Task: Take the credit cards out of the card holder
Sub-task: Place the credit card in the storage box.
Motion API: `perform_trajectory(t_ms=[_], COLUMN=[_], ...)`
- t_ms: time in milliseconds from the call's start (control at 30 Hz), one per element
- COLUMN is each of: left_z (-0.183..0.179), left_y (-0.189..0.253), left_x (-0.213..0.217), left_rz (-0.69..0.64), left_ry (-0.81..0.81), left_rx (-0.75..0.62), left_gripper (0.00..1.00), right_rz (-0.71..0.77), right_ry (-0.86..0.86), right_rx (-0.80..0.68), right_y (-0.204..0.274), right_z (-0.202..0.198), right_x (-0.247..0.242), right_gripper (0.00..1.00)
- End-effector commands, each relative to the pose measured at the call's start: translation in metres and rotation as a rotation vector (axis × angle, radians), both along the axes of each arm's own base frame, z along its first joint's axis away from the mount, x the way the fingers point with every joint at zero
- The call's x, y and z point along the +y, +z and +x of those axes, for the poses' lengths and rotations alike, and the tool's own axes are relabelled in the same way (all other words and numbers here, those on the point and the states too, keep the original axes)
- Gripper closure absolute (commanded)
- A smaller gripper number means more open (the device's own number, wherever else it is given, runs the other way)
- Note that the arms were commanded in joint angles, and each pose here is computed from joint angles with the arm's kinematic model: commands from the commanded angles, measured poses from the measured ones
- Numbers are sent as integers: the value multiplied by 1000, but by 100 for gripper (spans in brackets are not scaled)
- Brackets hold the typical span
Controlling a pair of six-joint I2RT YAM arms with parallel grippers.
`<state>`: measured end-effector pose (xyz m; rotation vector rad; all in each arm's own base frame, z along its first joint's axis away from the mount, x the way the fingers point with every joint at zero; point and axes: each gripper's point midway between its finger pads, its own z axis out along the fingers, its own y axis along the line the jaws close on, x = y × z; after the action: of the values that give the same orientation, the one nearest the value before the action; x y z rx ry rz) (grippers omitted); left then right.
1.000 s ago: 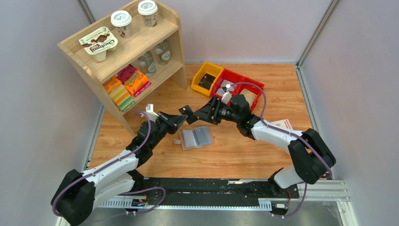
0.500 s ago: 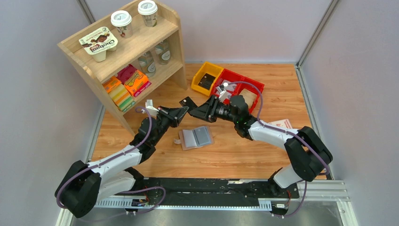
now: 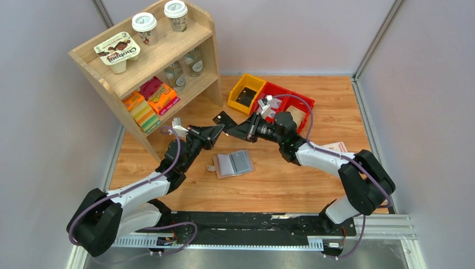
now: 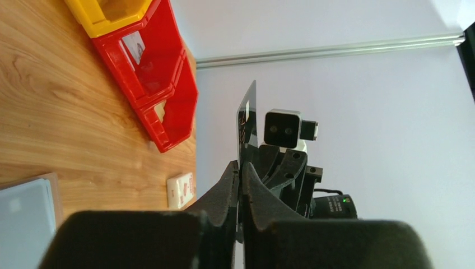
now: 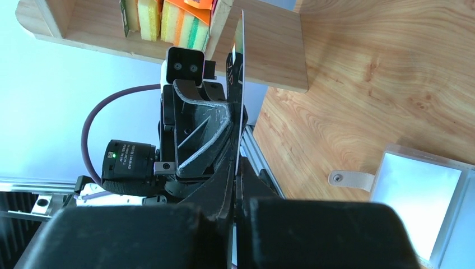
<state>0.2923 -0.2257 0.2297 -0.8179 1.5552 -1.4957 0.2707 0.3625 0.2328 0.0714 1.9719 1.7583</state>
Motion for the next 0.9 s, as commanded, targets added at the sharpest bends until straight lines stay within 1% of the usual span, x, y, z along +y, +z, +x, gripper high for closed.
perform_trajectory(t_ms=[0,33,67,100,133,167,200,233,267,300,333,367,400,433,467,533,633,733,800,867], left_z=[-5,-7,-8,-10,-13,-13,-17,-17,-21,-23,-28,-28,-35,-36,-43,-49,-59,-64,-66,-68], left_y=[15,13,5,4,-1,-6,-12,-13,-20,-22,-23,-17,-32,-22,-39,-42,-50,-55,-57,-60], left_x=[-3,-2,-1,1,3,5,7,11,13,14,14,15,18,17,22,23,28,35,39,40], left_rz=[-23,-16,10,31,55,92,129,170,222,288,338,412,480,543,642,745,858,942,970,977], left_ry=[-24,-29,-31,-32,-38,-39,-52,-50,-63,-80,-108,-120,-151,-173,-214,-275,-350,-379,-387,-392], left_rx=[-56,-51,-41,-54,-40,-41,-24,-38,-9,-27,-4,-30,22,-27,3,-6,-6,-18,-15,-10], left_gripper=[87,82,72,65,62,54,53,50,50,47,45,43,42,41,40,40,37,36,36,36], right_rz=[4,-24,-47,-66,-90,-124,-159,-209,-254,-303,-369,-413,-453,-500,-527,-597,-678,-742,-747,-748], right_ry=[4,4,6,13,16,22,22,11,4,2,5,0,-5,-5,-16,-38,-53,-55,-58,-59], right_rx=[-119,-121,-126,-130,-137,-127,-132,-117,-133,-127,-99,-91,-88,-44,-46,-6,11,31,25,46], right_y=[26,24,23,23,23,18,17,10,7,2,-10,-14,-11,-20,-19,-33,-43,-60,-67,-85], right_z=[10,15,18,21,26,30,37,44,52,60,69,82,94,102,114,136,166,191,207,221], right_x=[-3,-6,-9,-12,-16,-20,-26,-32,-38,-45,-52,-58,-65,-72,-77,-87,-94,-94,-88,-83], right_gripper=[100,100,100,100,100,100,100,100,100,100,100,100,100,100,100,100,100,100,100,100])
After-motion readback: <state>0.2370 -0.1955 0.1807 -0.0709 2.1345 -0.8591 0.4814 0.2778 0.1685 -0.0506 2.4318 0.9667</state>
